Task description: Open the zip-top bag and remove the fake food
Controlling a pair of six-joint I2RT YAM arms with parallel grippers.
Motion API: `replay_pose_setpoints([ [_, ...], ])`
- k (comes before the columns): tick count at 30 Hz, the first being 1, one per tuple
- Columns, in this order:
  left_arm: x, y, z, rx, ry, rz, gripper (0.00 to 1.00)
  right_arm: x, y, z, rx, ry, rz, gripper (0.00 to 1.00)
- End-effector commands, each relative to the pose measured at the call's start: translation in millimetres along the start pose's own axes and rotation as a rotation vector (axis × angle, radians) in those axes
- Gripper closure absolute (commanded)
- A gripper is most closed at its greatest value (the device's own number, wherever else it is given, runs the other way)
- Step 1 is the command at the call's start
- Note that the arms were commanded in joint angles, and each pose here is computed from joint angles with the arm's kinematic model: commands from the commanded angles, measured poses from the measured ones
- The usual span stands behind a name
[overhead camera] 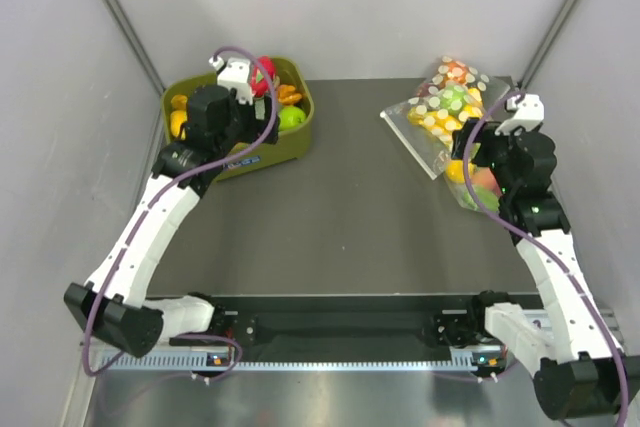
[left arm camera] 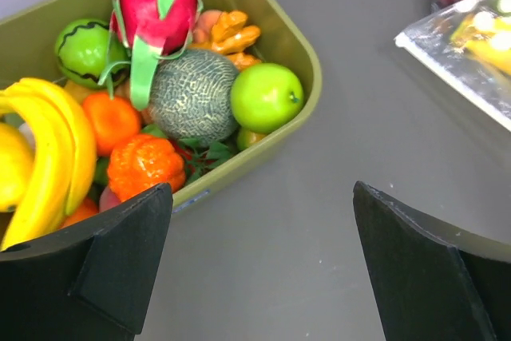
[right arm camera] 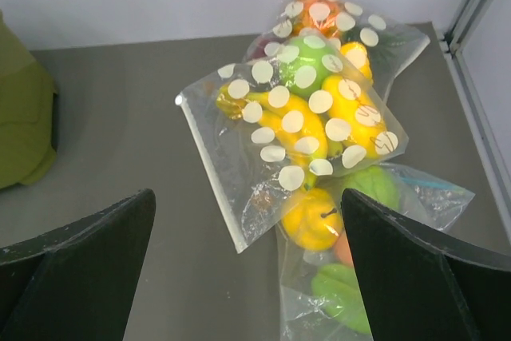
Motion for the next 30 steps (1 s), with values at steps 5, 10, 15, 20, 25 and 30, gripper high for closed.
replay_pose_setpoints([
  [5,-9.1,15.1,6.2,-0.006,0.053,-0.096,0.01,54.7,-12.6,27.3,-0.075,-0.079,0.082,0.00],
  [10,-0.9,22.5,7.9,-0.009,0.053,-0.061,0.01,102.8,3.6,57.2,-0.128,-0.096,0.196,0.00],
  [15,5.8,26.1,10.8,-0.024,0.057,-0.039,0.01,126.6,28.1,80.3,-0.254,-0.038,0.335,0.00],
  [20,8.5,27.0,14.7,-0.038,0.059,-0.028,0.01,135.9,66.1,90.0,-0.407,0.019,0.475,0.00],
  [25,12.2,27.4,17.9,-0.055,0.054,-0.019,0.01,130.1,85.9,105.0,-0.517,0.051,0.496,0.00],
  [30,13.4,29.4,15.6,-0.061,0.088,-0.003,0.01,133.2,106.7,109.4,-0.602,0.089,0.553,0.00],
])
Point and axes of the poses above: each gripper's point midway between its finger pads, its own x axis out along the fingers, its own z axis along the line the jaws close on, y = z × x, the point moved 8 cm from there along -x, back along the fingers, and after that the axes turned 13 degrees about -x, right-handed, at the moved point
